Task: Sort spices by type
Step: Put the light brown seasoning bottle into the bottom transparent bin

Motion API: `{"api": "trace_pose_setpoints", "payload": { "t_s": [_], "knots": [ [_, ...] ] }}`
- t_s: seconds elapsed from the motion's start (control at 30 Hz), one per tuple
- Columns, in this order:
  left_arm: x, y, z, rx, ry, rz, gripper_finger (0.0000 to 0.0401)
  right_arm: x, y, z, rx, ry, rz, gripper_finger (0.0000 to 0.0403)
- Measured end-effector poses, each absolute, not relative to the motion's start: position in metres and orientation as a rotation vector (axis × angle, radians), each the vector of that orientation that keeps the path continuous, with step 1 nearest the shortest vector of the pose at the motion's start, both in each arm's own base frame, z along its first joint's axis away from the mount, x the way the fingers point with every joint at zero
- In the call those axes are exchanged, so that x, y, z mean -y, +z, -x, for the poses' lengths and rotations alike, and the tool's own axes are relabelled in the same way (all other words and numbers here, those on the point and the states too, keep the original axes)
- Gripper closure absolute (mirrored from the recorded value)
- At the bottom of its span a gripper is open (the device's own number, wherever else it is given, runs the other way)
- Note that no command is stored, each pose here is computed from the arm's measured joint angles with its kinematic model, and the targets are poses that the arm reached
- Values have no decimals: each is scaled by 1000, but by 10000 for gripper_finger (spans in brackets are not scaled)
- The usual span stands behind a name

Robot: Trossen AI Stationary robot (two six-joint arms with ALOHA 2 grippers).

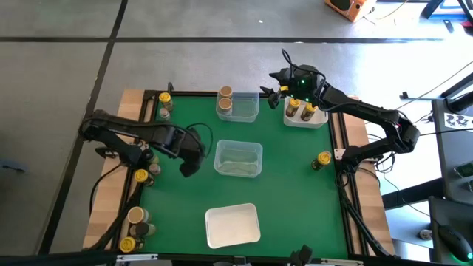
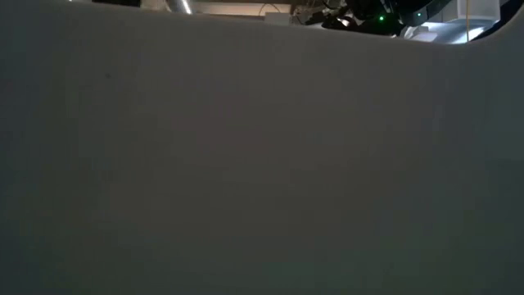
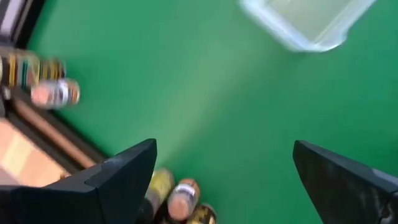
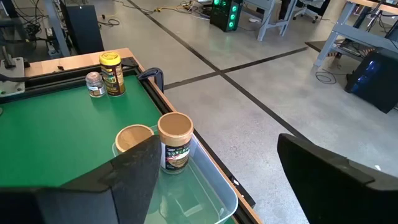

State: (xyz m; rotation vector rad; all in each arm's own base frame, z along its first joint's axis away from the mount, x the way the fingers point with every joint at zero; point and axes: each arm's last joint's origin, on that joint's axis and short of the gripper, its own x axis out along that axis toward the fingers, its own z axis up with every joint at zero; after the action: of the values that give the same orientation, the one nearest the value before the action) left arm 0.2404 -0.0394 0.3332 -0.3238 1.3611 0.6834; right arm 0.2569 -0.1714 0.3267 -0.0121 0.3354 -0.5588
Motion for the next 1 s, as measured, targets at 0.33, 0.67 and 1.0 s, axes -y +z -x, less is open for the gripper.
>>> {"api": "trace_pose_setpoints", "payload": {
  "t_s": [0.33, 0.67, 1.0],
  "knots": [
    [38, 275, -221, -1609, 819, 592, 42, 171, 327, -257, -334, -559, 13, 84],
    [37, 238, -202, -1705, 1099, 759, 43, 171, 327, -257, -334, -559, 13, 84],
    [35, 212, -191, -1712, 1214, 767, 42, 171, 327, -257, -334, -559, 13, 84]
  ]
}}
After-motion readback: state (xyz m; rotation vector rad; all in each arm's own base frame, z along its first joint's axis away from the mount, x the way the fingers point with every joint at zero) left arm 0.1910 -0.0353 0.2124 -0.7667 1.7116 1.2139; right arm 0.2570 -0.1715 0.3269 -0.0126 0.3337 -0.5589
